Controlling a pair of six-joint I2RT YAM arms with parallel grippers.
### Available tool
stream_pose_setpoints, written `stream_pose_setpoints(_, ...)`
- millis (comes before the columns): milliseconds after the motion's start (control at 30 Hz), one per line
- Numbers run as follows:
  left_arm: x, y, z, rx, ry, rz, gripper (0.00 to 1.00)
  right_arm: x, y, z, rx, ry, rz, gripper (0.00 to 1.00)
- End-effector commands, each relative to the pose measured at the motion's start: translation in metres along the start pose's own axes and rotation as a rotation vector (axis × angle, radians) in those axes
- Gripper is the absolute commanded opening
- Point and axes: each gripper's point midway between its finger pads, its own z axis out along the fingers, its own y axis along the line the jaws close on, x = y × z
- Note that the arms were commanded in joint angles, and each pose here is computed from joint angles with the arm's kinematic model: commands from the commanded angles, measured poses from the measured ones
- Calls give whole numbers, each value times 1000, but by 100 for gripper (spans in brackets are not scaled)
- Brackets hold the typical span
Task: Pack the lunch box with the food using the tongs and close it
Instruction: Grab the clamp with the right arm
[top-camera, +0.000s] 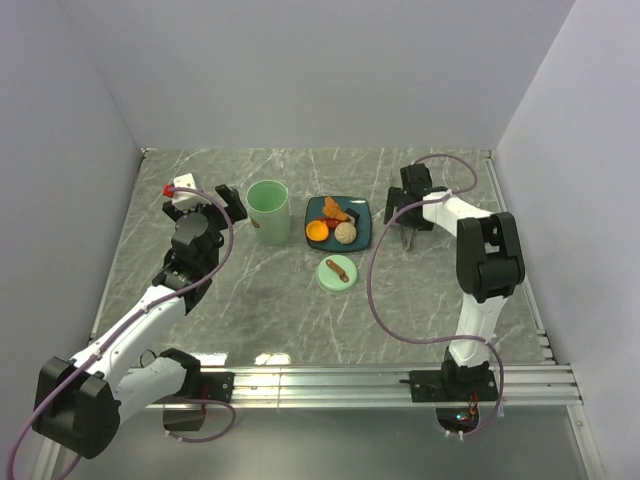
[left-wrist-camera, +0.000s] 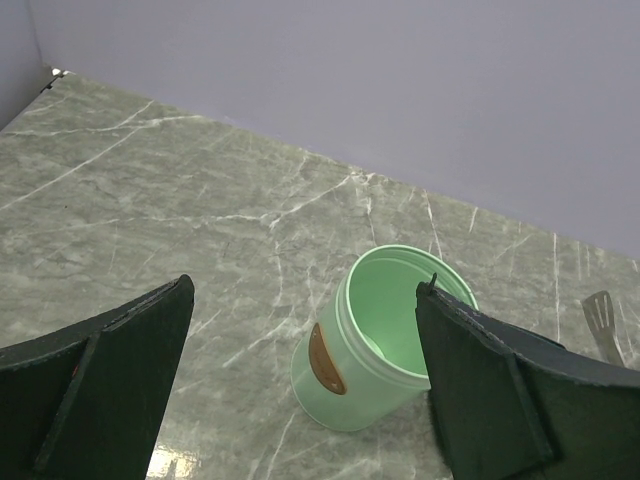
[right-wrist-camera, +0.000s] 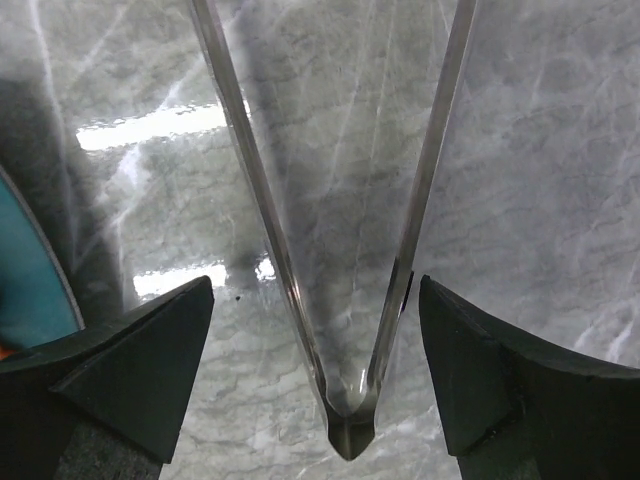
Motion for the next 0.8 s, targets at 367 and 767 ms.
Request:
stream_pose_setpoints(367, -24, -10, -3, 49, -59, -39, 99, -5, -8, 13, 13, 89, -15, 84)
stream_pose_setpoints(767, -26, -10, -6, 52, -69, -44, 100, -18, -17, 1, 40, 9, 8, 57)
